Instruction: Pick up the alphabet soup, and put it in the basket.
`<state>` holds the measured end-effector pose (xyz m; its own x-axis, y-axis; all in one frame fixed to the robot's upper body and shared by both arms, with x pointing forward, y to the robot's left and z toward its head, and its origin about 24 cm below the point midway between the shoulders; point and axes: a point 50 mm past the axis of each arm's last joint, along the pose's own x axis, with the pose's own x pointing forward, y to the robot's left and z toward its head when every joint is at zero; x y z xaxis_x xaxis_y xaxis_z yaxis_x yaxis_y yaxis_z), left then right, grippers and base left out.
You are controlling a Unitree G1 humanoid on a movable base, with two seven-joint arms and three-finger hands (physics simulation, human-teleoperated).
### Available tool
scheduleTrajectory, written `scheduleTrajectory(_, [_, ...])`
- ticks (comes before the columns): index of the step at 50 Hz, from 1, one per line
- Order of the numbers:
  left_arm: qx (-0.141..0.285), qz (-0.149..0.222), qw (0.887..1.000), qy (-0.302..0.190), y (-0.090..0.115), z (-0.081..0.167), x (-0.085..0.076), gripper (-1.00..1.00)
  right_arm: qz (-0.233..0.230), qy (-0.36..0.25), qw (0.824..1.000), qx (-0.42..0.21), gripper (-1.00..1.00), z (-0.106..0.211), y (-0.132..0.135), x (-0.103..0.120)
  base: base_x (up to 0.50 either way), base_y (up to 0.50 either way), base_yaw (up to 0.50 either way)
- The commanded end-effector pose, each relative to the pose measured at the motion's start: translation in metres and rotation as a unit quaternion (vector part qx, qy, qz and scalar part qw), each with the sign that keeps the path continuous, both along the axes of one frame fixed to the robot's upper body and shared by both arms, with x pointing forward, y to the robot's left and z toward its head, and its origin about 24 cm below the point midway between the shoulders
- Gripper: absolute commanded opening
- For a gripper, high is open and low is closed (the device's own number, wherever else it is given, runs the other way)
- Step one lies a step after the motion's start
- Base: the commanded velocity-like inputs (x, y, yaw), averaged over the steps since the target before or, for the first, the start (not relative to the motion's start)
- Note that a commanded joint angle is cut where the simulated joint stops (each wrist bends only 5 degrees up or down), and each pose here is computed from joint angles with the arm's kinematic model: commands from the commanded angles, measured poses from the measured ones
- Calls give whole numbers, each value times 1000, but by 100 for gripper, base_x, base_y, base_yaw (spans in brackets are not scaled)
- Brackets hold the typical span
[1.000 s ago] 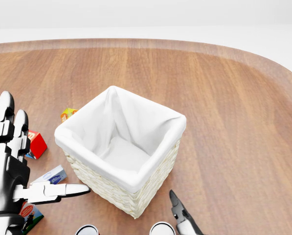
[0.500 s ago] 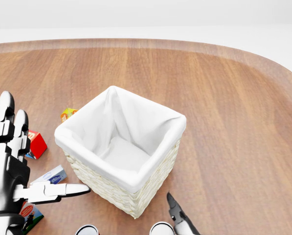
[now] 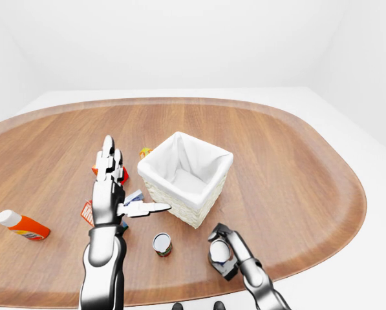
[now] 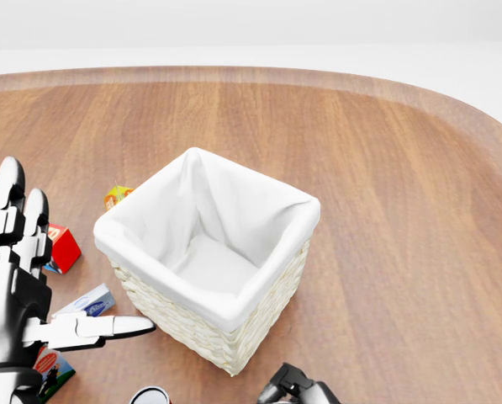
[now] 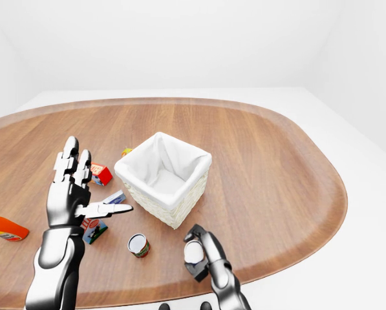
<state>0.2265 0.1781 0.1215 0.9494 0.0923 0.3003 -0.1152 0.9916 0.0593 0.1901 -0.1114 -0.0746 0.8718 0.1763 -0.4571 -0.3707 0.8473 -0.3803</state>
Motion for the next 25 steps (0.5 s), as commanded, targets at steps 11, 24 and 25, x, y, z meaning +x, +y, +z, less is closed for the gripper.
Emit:
scheduleTrajectory(11, [-1,0,1000,0,0,-1,1,100,0,-6,1000,2,-100,3,0,2,0,0,0])
scheduleTrajectory(24, [-2,1,1000,0,0,0,0,100,-10,-27,1000,1,-100,10,-3,3,0,0,0])
scheduleTrajectory(25, [-2,1,1000,-1,0,0,0,100,-12,-31,999,1,-100,11,-3,3,0,0,0])
